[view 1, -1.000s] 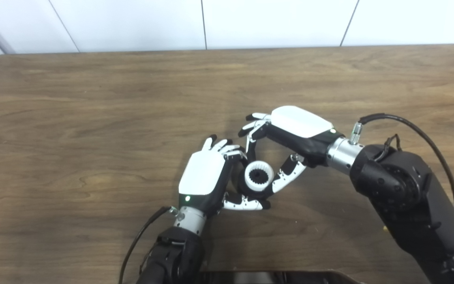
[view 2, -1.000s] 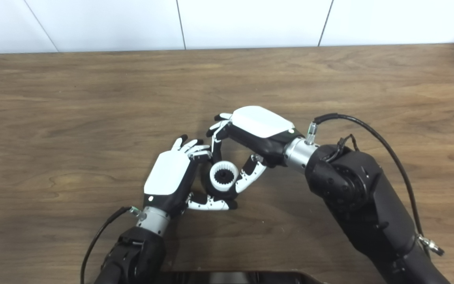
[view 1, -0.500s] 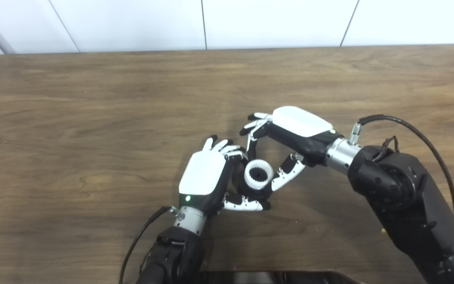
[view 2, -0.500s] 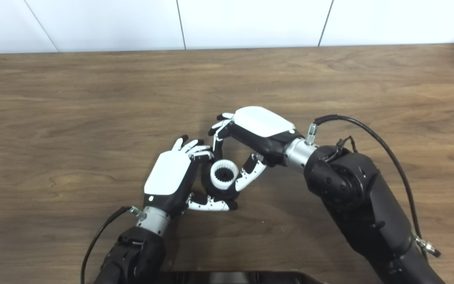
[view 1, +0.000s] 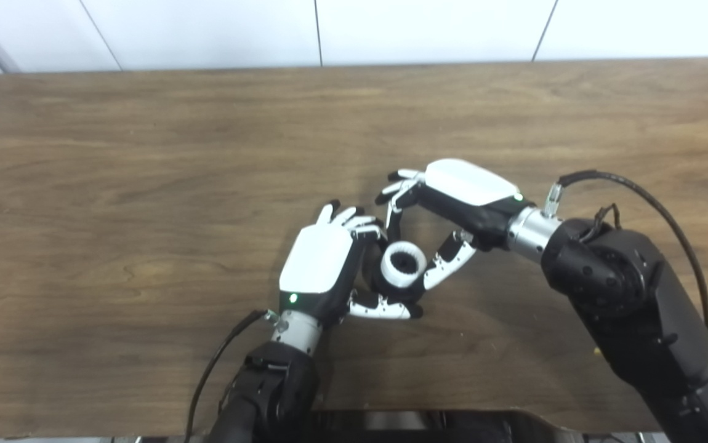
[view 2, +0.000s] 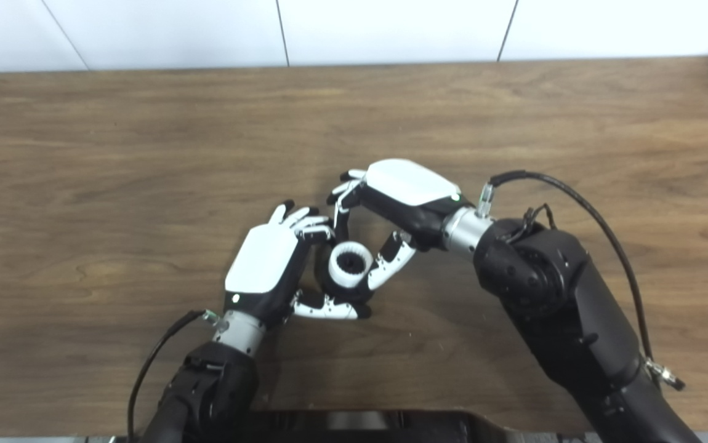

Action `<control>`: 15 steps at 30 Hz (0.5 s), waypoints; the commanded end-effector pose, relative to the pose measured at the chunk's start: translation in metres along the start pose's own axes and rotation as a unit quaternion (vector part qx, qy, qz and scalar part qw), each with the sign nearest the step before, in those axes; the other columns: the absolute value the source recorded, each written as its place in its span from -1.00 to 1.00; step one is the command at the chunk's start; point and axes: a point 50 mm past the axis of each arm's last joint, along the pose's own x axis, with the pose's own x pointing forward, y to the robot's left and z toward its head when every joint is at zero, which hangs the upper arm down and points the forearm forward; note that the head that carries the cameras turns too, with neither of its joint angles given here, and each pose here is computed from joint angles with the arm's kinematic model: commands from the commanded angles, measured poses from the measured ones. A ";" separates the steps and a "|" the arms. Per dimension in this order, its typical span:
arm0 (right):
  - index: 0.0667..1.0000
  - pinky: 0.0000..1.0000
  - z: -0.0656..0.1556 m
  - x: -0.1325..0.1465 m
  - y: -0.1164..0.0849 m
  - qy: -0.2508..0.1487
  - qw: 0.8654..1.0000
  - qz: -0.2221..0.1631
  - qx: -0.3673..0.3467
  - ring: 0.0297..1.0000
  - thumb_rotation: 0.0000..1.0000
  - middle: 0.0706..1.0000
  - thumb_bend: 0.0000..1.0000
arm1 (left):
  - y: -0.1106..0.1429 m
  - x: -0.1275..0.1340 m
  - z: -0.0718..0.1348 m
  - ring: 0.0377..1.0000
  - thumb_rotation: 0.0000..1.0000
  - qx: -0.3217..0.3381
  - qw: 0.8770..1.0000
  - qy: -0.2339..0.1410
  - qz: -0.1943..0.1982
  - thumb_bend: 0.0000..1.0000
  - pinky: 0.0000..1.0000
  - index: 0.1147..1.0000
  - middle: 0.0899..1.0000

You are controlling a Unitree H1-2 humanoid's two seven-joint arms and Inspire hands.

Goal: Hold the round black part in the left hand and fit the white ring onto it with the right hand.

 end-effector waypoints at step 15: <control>0.32 0.72 0.011 -0.005 -0.018 -0.018 0.999 -0.023 -0.036 0.89 -0.32 0.71 0.91 | 0.003 0.000 0.003 0.78 -0.89 0.002 1.000 -0.009 0.009 0.05 1.00 -0.17 0.52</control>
